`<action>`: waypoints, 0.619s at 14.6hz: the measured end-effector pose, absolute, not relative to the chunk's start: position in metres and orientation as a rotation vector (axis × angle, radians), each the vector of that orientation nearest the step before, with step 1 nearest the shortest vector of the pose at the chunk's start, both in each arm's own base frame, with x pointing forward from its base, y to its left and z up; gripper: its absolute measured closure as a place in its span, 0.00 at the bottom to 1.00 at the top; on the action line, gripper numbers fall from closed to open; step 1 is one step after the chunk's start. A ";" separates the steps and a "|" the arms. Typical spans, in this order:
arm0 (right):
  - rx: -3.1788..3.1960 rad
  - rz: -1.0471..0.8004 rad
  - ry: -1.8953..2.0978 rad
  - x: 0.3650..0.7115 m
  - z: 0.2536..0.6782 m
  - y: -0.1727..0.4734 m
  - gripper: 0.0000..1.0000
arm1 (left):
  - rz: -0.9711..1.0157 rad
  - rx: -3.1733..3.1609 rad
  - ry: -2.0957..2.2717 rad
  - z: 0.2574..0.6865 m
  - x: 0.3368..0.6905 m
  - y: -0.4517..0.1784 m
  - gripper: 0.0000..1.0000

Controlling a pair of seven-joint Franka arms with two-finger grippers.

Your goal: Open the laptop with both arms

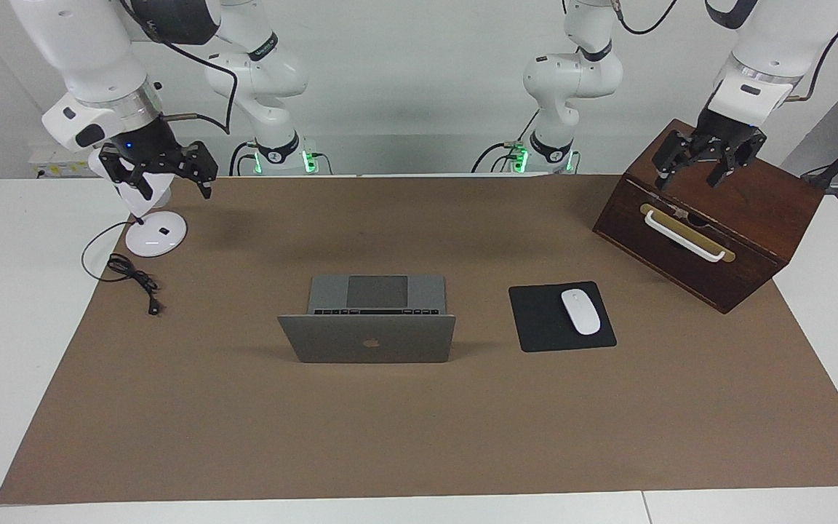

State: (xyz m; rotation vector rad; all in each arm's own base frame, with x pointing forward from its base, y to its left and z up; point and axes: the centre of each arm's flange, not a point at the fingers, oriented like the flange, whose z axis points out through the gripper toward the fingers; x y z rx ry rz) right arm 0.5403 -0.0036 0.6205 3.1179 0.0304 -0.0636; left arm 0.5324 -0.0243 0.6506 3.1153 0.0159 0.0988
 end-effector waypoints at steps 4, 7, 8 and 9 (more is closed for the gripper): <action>3.118 -0.065 0.031 0.540 0.620 -0.004 0.00 | 0.098 3.115 0.016 0.650 0.532 -0.024 0.00; 3.118 -0.066 0.031 0.540 0.620 -0.003 0.00 | 0.090 3.116 0.016 0.648 0.533 -0.024 0.00; 3.118 -0.066 0.031 0.540 0.620 -0.003 0.00 | 0.089 3.116 0.016 0.647 0.533 -0.024 0.00; 3.118 -0.066 0.031 0.540 0.620 -0.003 0.00 | 0.089 3.116 0.016 0.647 0.533 -0.024 0.00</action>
